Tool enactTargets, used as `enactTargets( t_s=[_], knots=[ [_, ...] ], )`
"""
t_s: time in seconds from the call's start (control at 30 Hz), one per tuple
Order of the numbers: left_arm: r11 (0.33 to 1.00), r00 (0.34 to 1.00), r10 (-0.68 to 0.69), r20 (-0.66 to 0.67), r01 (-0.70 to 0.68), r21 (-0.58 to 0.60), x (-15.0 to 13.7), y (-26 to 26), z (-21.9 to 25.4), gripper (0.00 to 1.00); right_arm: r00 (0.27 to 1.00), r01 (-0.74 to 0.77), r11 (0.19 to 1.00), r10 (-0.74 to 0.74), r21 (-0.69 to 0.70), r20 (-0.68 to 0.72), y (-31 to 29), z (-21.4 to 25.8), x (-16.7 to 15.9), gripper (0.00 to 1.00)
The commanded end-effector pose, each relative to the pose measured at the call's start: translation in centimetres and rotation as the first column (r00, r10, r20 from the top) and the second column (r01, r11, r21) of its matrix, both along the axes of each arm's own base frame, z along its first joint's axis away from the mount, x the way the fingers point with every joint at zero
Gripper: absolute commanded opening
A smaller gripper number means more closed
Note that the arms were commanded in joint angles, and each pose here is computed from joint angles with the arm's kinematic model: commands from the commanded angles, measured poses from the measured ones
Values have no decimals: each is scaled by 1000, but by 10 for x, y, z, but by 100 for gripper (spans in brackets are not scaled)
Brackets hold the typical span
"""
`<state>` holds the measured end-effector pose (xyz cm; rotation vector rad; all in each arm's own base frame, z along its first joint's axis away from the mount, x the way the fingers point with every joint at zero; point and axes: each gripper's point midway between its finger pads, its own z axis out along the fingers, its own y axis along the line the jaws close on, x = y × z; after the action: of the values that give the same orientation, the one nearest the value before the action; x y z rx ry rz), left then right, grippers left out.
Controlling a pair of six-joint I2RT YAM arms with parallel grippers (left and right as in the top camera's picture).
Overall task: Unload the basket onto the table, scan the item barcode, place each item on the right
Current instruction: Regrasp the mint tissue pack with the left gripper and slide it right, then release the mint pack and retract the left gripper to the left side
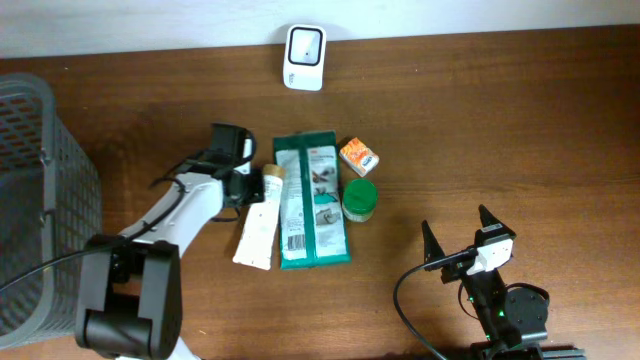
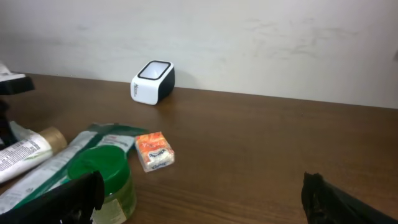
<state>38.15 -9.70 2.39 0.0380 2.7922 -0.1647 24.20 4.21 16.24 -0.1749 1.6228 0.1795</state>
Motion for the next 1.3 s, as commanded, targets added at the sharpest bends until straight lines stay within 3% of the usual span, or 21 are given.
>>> enactTargets(
  t_s=[0.0,0.13,0.23,0.3,0.4,0.47,0.6,0.7,0.73,0.9,1.0,1.03,1.13,1.2,1.27],
  knots=[
    [996,996,-87,-2,87,-21,-5,-22,-8,0,1000,-1,1000,1,1,-6,0,-3,0,98],
    [993,992,-121,31,121,-8,4,-21,5,0,1000,-1,1000,1,1,-6,0,-3,0,98],
    [969,962,-245,124,240,51,21,-24,70,3,1000,-1,1000,1,1,-6,0,-3,0,98],
    [970,959,-237,154,226,86,27,-19,99,8,1000,-1,1000,1,1,-6,0,-3,0,98],
    [980,962,-185,200,165,114,33,4,142,26,1000,-1,1000,1,1,-6,0,-3,0,98],
    [989,974,-116,194,95,114,37,37,144,36,1000,-1,1000,1,1,-6,0,-3,0,98],
    [998,978,-66,198,62,25,39,89,145,45,1000,-1,1000,1,1,-6,0,-3,0,98],
    [998,977,41,207,-48,27,40,136,146,66,1000,-1,1000,1,1,-6,0,-3,0,98],
    [996,978,79,194,-85,23,36,149,145,68,1000,-1,1000,1,1,-5,0,-3,0,98],
    [994,982,107,158,-102,-37,16,149,154,59,1000,-1,1000,1,1,-6,0,-3,0,98],
    [995,951,100,292,-99,-19,6,147,213,62,1000,-1,1000,1,1,-6,0,-3,0,98],
    [990,928,114,355,-134,33,-2,155,239,68,1000,-1,1000,1,1,-6,0,-3,0,98],
    [934,899,189,395,-289,209,-28,191,262,69,1000,-1,1000,1,1,-6,0,-3,0,98],
    [886,916,239,321,-342,315,-50,210,251,67,1000,-1,1000,1,1,-6,0,-3,0,98],
    [886,935,247,252,-324,332,-61,209,236,67,1000,-1,1000,1,1,-6,0,-3,0,98]
  ],
)
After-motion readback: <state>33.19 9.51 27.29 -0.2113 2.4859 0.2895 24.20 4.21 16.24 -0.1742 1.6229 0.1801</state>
